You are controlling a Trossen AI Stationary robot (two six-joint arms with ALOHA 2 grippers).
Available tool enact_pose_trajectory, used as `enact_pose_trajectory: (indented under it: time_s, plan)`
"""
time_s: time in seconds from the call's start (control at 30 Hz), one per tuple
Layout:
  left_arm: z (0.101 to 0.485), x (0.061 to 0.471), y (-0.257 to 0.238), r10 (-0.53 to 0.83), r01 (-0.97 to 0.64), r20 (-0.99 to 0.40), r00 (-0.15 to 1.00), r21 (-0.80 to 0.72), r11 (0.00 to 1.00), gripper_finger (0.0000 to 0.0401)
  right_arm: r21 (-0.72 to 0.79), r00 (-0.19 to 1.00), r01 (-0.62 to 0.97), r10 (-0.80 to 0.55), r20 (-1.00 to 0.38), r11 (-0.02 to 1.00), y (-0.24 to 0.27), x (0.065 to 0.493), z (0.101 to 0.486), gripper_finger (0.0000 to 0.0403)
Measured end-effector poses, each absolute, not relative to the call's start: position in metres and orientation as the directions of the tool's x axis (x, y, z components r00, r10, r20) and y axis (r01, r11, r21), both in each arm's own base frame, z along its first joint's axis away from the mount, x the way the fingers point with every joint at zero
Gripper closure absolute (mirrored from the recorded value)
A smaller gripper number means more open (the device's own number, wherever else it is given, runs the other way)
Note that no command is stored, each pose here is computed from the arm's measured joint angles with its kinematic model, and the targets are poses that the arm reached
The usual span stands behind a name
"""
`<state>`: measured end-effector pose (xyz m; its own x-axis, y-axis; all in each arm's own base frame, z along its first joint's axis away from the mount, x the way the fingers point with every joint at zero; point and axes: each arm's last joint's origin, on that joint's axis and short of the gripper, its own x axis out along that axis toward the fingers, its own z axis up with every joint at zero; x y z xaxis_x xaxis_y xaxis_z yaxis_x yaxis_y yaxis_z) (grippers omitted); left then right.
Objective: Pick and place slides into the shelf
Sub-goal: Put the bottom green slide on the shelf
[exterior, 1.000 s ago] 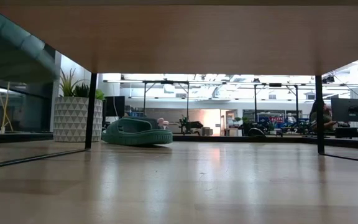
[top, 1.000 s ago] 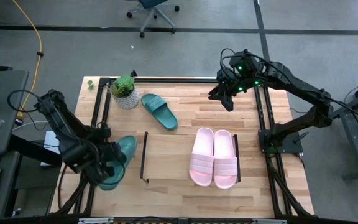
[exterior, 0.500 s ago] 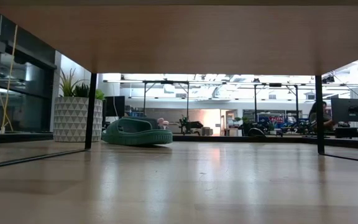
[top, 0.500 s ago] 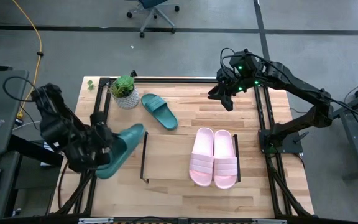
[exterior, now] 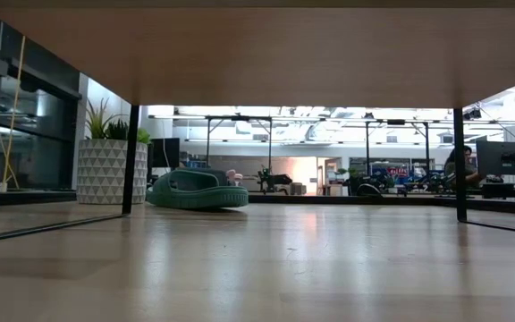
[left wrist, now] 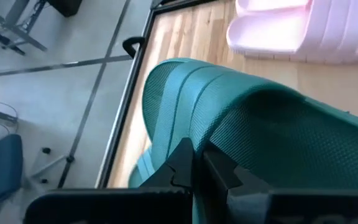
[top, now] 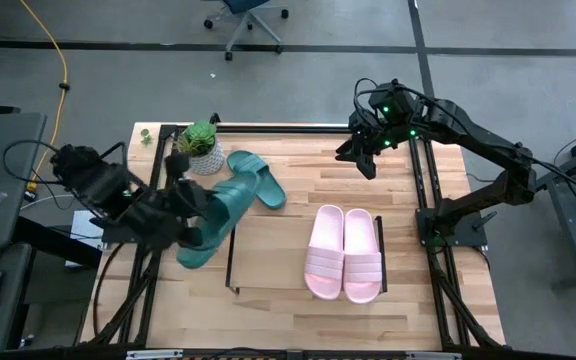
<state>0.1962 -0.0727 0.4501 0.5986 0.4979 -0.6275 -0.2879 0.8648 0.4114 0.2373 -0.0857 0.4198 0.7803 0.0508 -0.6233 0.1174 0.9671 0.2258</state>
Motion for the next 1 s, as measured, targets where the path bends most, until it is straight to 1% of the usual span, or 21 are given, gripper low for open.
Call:
enact_pose_trajectory:
  time_s: [0.1, 0.2, 0.3, 0.4, 0.5, 0.7, 0.9, 1.0]
  plan:
    - [0.458, 0.220, -0.075, 0.502, -0.272, -0.629, 0.593, 0.430, 0.861, 0.0401, 0.232, 0.769, 0.120, 0.057, -0.636, 0.965, -0.085, 0.236, 0.418, 0.0316]
    - [0.456, 0.246, -0.081, 0.514, -0.247, -0.636, 0.576, 0.464, 0.851, 0.0401, 0.234, 0.752, 0.118, 0.067, -0.655, 0.965, -0.084, 0.234, 0.416, 0.0316]
    - [0.446, 0.271, -0.086, 0.530, -0.227, -0.649, 0.546, 0.494, 0.839, 0.0401, 0.239, 0.730, 0.104, 0.089, -0.677, 0.965, -0.083, 0.232, 0.414, 0.0316]
    - [0.432, 0.293, -0.088, 0.551, -0.222, -0.665, 0.504, 0.517, 0.827, 0.0401, 0.265, 0.721, 0.061, 0.141, -0.679, 0.962, -0.081, 0.231, 0.413, 0.0316]
    - [0.417, 0.310, -0.086, 0.558, -0.242, -0.693, 0.457, 0.507, 0.828, 0.0401, 0.294, 0.718, 0.019, 0.192, -0.669, 0.956, -0.079, 0.229, 0.413, 0.0316]
    - [0.394, 0.335, -0.086, 0.551, -0.265, -0.730, 0.405, 0.483, 0.834, 0.0401, 0.287, 0.718, -0.044, 0.230, -0.657, 0.957, -0.075, 0.228, 0.414, 0.0316]
    - [0.379, 0.346, -0.091, 0.536, -0.309, -0.755, 0.379, 0.442, 0.842, 0.0401, 0.284, 0.718, -0.093, 0.262, -0.645, 0.954, -0.074, 0.228, 0.415, 0.0316]
    - [0.371, 0.350, -0.093, 0.533, -0.327, -0.773, 0.343, 0.434, 0.840, 0.0401, 0.273, 0.718, -0.104, 0.263, -0.645, 0.956, -0.074, 0.228, 0.415, 0.0316]
